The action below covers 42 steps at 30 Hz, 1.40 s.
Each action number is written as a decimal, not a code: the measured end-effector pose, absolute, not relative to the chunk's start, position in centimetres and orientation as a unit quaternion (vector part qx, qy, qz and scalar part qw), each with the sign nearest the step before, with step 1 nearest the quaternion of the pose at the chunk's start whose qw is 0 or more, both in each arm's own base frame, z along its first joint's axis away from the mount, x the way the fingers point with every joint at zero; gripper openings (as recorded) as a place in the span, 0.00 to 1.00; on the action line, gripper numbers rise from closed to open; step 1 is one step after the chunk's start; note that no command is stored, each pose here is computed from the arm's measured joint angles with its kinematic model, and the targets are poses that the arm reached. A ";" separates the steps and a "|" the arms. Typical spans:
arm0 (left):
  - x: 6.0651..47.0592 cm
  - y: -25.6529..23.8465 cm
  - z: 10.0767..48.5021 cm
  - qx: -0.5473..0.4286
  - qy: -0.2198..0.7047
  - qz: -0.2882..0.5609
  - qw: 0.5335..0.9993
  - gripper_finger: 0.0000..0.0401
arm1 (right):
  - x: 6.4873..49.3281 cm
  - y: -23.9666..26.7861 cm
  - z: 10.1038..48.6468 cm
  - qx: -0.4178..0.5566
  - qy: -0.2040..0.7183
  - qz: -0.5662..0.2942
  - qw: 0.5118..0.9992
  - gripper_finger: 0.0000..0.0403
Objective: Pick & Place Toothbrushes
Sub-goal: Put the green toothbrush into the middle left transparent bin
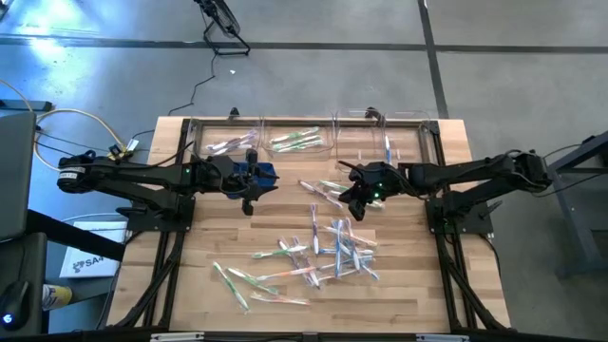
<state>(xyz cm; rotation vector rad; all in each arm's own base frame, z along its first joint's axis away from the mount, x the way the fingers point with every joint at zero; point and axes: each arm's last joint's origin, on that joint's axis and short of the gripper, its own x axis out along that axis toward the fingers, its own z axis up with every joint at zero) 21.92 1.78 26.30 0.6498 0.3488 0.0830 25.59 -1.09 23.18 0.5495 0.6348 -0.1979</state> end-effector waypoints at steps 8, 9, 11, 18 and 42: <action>21.9 1.8 26.4 0.301 0.166 0.045 0.938 0.33 | 25.6 -1.1 23.2 0.245 0.310 -0.089 0.914 0.12; 21.9 1.8 26.4 0.293 0.164 0.047 0.941 0.33 | 25.6 -1.1 23.2 0.245 0.310 -0.089 0.914 0.12; 22.0 1.8 26.4 0.279 0.161 0.051 0.945 0.33 | 25.6 -1.1 23.2 0.245 0.308 -0.088 0.915 0.12; 22.0 1.8 26.6 0.269 0.153 0.054 0.949 0.33 | 25.8 -1.1 23.4 0.246 0.297 -0.084 0.919 0.12; 22.0 1.6 26.5 0.201 0.145 0.024 0.968 0.33 | 25.1 0.3 22.4 0.302 0.340 -0.135 0.881 0.04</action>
